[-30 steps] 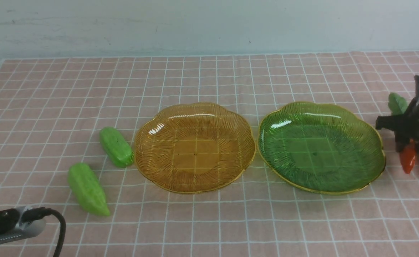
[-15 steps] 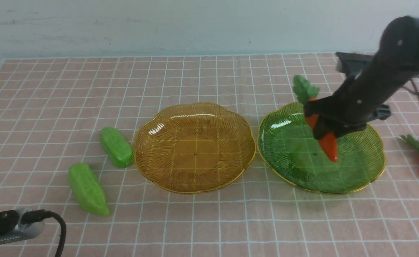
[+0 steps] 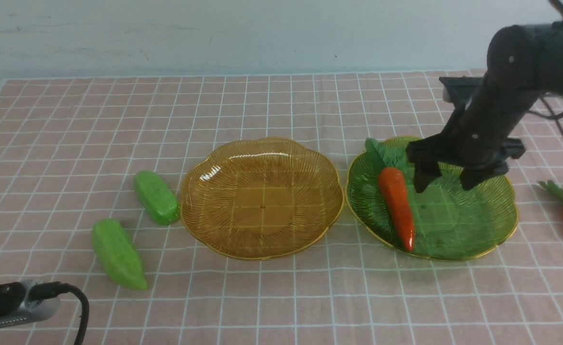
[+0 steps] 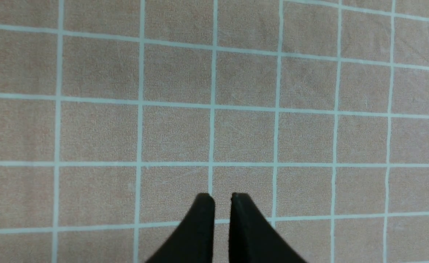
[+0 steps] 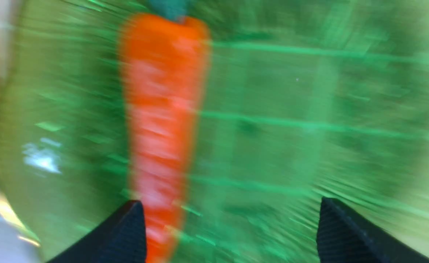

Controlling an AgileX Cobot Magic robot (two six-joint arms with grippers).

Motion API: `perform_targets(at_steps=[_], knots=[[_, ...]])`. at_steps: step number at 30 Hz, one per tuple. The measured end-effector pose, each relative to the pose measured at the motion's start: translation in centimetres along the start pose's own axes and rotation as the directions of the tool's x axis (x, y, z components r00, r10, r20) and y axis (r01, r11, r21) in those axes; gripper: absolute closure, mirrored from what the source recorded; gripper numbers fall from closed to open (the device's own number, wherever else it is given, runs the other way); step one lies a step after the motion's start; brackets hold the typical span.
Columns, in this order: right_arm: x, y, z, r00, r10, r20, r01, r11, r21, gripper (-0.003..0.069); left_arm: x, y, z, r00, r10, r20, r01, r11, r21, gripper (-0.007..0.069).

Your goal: Put different types of vegetables on the plate.

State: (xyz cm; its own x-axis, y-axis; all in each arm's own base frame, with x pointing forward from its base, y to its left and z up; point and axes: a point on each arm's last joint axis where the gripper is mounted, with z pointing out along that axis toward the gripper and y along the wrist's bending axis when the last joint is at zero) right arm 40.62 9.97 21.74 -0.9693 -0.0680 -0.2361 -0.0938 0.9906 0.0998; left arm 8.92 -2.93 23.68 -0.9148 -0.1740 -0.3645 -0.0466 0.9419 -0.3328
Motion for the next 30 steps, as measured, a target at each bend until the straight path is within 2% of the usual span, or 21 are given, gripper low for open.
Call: perform_targets(at_steps=[3, 5, 7, 9, 14, 18, 23, 25, 27, 28, 30], knots=[[-0.8, -3.5, -1.9, 1.000, -0.019, -0.025, 0.023, 0.986, 0.168, 0.0082, 0.0, 0.0, 0.0, 1.000, 0.001, 0.001, -0.001, 1.000, -0.001, 0.0573], [-0.7, -6.6, -3.0, 1.000, 0.029, -0.010, -0.025, 0.971, 0.237, 0.0099, 0.0, 0.0, 0.0, 1.000, 0.002, 0.001, -0.002, 1.000, -0.002, 0.0573], [0.0, -10.0, -4.0, 0.994, 0.105, -0.003, -0.101, 0.960, 0.261, 0.0123, 0.0, 0.0, 0.0, 1.000, 0.002, 0.002, -0.002, 1.000, -0.003, 0.0573], [0.7, -12.0, -4.2, 0.987, 0.163, -0.012, -0.154, 0.949, 0.276, 0.0134, 0.0, 0.0, 0.0, 1.000, 0.002, 0.004, -0.002, 1.000, -0.003, 0.0573], [2.8, -17.1, -1.4, 0.952, 0.286, -0.110, -0.239, 0.918, 0.318, 0.0141, 0.0, 0.0, 0.0, 1.000, 0.002, 0.006, -0.002, 1.000, -0.003, 0.0573], [3.5, -18.3, 2.6, 0.924, 0.325, -0.204, -0.251, 0.914, 0.318, 0.0142, 0.0, 0.0, 0.0, 1.000, 0.002, 0.006, -0.002, 1.000, -0.003, 0.0573], [3.7, -18.4, 4.7, 0.912, 0.324, -0.250, -0.242, 0.920, 0.307, 0.0167, 0.0, 0.0, 0.0, 1.000, 0.002, 0.006, -0.002, 1.000, -0.003, 0.0573], [3.7, -18.3, 4.8, 0.914, 0.314, -0.256, -0.239, 0.928, 0.286, 0.0244, 0.0, 0.0, 0.0, 1.000, 0.002, 0.006, -0.002, 1.000, -0.003, 0.0573], [3.6, -18.1, 4.8, 0.915, 0.310, -0.259, -0.241, 0.934, 0.265, 0.0389, -0.1, 0.0, 0.0, 1.000, 0.002, 0.007, -0.002, 1.000, -0.003, 0.0573], [3.6, -17.9, 4.7, 0.914, 0.313, -0.257, -0.250, 0.935, 0.251, 0.0418, -0.1, 0.0, 0.0, 1.000, 0.001, 0.007, -0.001, 1.000, -0.003, 0.0573], [3.3, -17.5, 3.6, 0.918, 0.325, -0.229, -0.276, 0.936, 0.219, 0.0414, -0.1, 0.0, 0.0, 1.000, 0.001, 0.007, -0.001, 1.000, -0.003, 0.0573]])
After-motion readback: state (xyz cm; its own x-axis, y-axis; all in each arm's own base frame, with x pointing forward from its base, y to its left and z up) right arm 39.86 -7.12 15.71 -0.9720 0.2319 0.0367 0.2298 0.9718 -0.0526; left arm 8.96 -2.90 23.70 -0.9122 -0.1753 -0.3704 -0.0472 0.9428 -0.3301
